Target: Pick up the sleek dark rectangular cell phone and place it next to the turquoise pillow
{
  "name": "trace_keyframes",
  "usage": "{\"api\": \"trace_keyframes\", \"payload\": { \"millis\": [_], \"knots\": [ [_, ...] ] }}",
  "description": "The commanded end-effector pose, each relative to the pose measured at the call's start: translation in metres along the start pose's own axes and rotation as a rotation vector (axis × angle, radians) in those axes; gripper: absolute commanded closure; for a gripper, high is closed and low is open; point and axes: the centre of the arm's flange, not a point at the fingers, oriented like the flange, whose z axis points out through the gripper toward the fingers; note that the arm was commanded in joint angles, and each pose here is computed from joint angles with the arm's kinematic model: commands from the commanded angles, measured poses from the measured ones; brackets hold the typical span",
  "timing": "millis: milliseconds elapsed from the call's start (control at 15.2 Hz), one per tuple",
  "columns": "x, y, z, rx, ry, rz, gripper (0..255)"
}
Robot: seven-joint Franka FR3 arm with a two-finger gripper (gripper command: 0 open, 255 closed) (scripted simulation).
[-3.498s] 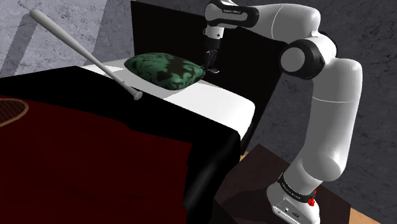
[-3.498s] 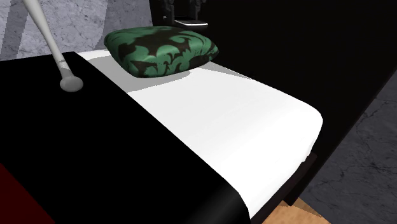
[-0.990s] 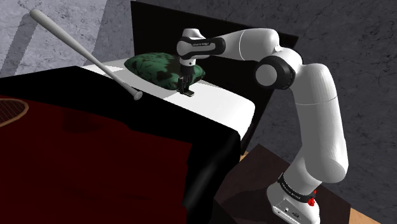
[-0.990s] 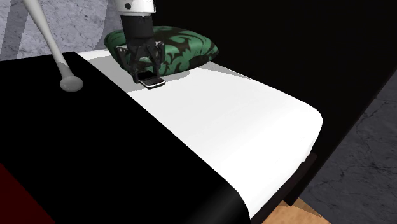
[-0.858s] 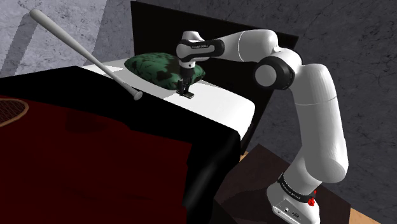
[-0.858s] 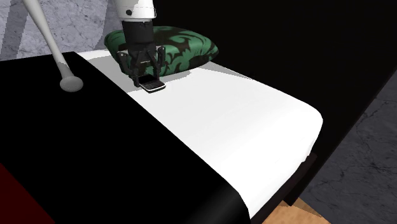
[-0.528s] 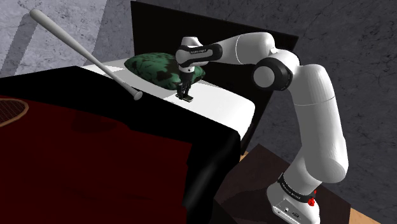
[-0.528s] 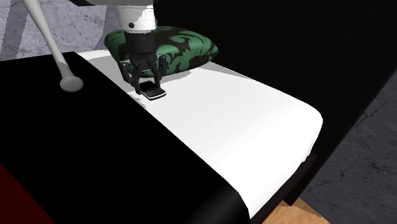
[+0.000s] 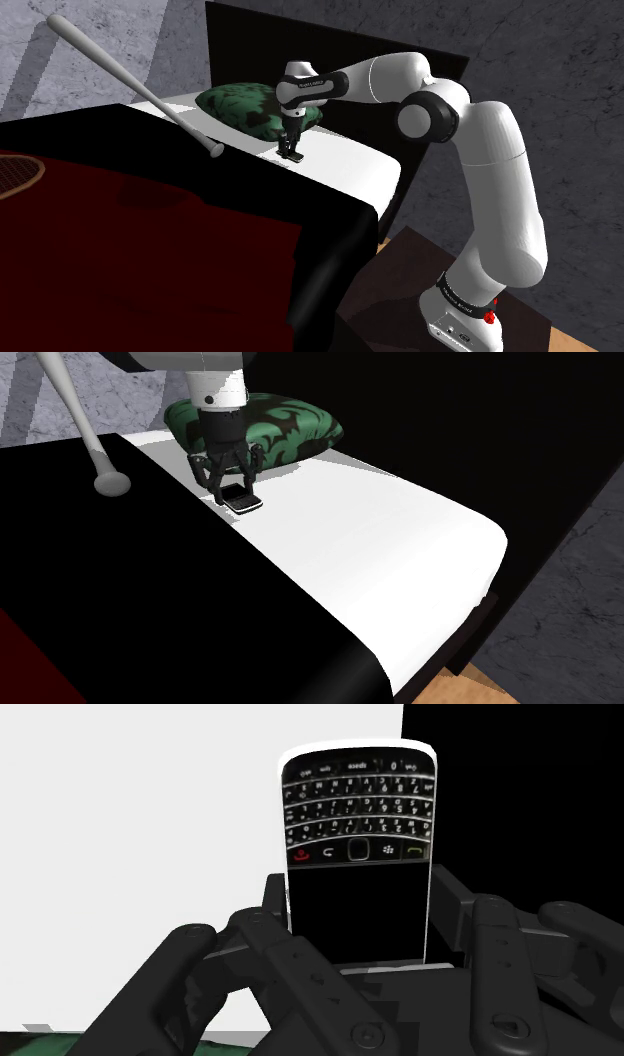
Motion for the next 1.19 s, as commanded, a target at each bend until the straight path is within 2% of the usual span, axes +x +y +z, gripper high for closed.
{"api": "trace_keyframes", "payload": {
  "millis": [0, 66, 396, 660, 1122],
  "knots": [
    [0.000, 0.000, 0.000, 0.000, 0.000, 0.000, 255],
    [0.000, 0.000, 0.000, 0.000, 0.000, 0.000, 0],
    [0.000, 0.000, 0.000, 0.000, 0.000, 0.000, 0],
    [0.000, 0.000, -0.050, 0.000, 0.000, 0.000, 0],
    [0.000, 0.000, -0.050, 0.000, 0.000, 0.000, 0]
  ]
}}
